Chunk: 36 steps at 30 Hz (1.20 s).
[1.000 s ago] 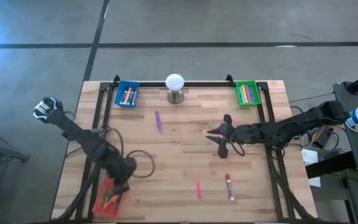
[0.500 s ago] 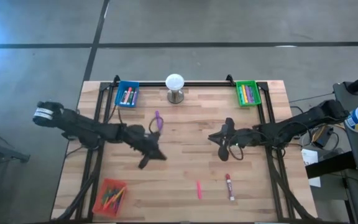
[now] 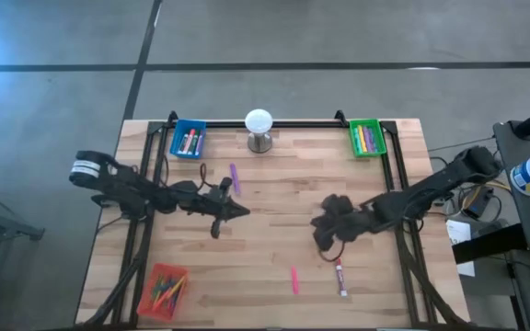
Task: Pick & Place Markers
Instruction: Put the red marker pen into the blue bin
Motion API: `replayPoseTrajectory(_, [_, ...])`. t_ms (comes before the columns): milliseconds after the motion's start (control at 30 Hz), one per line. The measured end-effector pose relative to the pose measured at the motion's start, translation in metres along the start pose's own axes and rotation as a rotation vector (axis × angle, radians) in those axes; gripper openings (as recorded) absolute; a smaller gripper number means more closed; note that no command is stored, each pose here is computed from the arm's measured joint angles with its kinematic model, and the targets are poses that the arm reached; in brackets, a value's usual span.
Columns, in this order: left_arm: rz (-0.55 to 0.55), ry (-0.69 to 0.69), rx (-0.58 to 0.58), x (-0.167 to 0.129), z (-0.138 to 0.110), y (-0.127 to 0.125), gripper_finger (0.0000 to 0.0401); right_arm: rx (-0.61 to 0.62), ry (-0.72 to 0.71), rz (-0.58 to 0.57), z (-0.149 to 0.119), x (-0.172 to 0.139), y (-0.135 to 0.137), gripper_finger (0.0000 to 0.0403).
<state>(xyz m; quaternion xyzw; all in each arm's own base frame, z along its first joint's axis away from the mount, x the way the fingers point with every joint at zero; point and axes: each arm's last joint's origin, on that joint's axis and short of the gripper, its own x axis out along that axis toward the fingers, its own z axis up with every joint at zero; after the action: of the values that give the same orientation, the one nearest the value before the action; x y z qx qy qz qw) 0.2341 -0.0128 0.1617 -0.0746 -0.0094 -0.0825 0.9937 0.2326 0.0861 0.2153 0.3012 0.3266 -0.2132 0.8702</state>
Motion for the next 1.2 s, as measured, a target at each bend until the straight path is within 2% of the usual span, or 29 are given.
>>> replayPoseTrajectory(200, [0.019, 0.038, 0.009, 0.003, -0.012, 0.005, 0.0, 0.121, 0.23, -0.041, -0.009, 0.022, 0.039, 0.0049])
replayPoseTrajectory(333, [0.022, 0.06, 0.0, 0.004, -0.016, 0.006, 0.0, 0.129, 0.37, -0.142, -0.015, 0.034, 0.061, 0.007])
replayPoseTrajectory(533, [0.022, 0.061, -0.024, 0.004, -0.017, 0.006, 0.0, 0.221, 0.569, -0.347, -0.028, 0.035, 0.079, 0.0123])
replayPoseTrajectory(700, [0.006, 0.064, -0.045, 0.004, -0.017, 0.006, 0.0, 0.282, 0.719, -0.481, -0.039, 0.029, 0.077, 0.0156])
replayPoseTrajectory(800, [-0.019, 0.07, -0.054, 0.003, -0.017, 0.005, 0.0, 0.341, 0.732, -0.521, -0.047, 0.03, 0.073, 0.0159])
replayPoseTrajectory(1000, [-0.024, 0.072, -0.062, 0.003, -0.017, 0.005, 0.0, 0.378, 0.746, -0.586, -0.061, 0.032, 0.062, 0.016])
replayPoseTrajectory(1200, [-0.023, 0.072, -0.075, 0.003, -0.017, 0.005, 0.0, 0.427, 0.726, -0.53, -0.073, 0.045, 0.053, 0.0155])
